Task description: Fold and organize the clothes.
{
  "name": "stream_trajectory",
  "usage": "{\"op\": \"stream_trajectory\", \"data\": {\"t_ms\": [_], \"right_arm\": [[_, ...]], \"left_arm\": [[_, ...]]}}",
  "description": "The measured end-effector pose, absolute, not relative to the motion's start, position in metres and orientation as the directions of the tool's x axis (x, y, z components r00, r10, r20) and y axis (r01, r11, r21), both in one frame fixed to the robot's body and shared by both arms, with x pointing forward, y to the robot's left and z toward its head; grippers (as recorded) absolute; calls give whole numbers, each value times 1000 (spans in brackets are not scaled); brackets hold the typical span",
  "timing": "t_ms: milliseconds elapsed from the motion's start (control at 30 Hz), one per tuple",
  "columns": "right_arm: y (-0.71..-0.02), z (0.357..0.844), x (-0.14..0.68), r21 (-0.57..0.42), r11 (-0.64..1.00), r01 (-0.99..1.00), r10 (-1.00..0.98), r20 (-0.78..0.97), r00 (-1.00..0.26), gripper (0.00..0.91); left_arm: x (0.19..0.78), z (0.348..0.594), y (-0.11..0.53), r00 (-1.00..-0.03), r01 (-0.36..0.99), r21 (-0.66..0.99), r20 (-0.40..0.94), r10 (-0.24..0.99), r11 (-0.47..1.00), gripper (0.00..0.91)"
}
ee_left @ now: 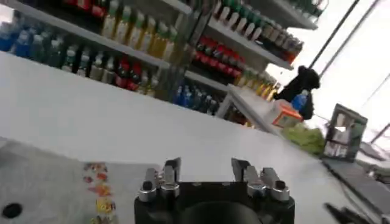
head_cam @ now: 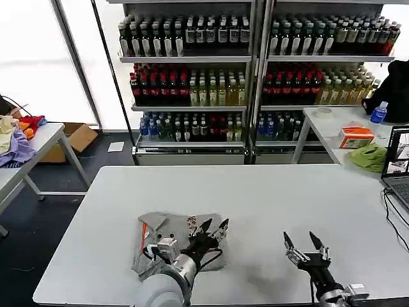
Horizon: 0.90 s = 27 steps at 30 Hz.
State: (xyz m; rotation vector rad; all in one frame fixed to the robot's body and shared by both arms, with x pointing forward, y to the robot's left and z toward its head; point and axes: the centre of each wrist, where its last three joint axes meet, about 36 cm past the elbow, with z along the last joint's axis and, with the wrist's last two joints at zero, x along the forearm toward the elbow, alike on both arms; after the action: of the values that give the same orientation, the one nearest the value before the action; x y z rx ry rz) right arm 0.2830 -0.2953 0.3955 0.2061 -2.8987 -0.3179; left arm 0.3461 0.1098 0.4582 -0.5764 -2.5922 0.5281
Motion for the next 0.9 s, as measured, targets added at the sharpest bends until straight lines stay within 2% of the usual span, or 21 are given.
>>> {"op": "stream_trajectory", "data": {"t_ms": [233, 567, 600, 633, 667, 900], "right_arm": [[-247, 400, 324, 331, 918, -218, -314, 271, -910, 907], [-180, 397, 360, 403, 844, -355, -507, 380, -774, 907], [-175, 395, 361, 406, 838, -364, -520, 390, -760, 453], [-171, 394, 362, 408, 835, -370, -528, 400, -749, 161], [-168, 392, 362, 410, 832, -374, -534, 411, -739, 0], [-159, 387, 366, 420, 828, -372, -545, 443, -712, 0]], "left_arm": [[344, 475, 162, -885, 279, -397, 248, 395, 874, 907], [346, 467, 246, -969, 162, -194, 156, 193, 968, 907], [345, 466, 251, -972, 151, -181, 153, 180, 972, 907], [343, 465, 255, -974, 143, -171, 153, 169, 975, 907], [341, 464, 260, -975, 134, -161, 154, 159, 978, 907], [335, 465, 285, -984, 83, -109, 145, 99, 991, 907]]}}
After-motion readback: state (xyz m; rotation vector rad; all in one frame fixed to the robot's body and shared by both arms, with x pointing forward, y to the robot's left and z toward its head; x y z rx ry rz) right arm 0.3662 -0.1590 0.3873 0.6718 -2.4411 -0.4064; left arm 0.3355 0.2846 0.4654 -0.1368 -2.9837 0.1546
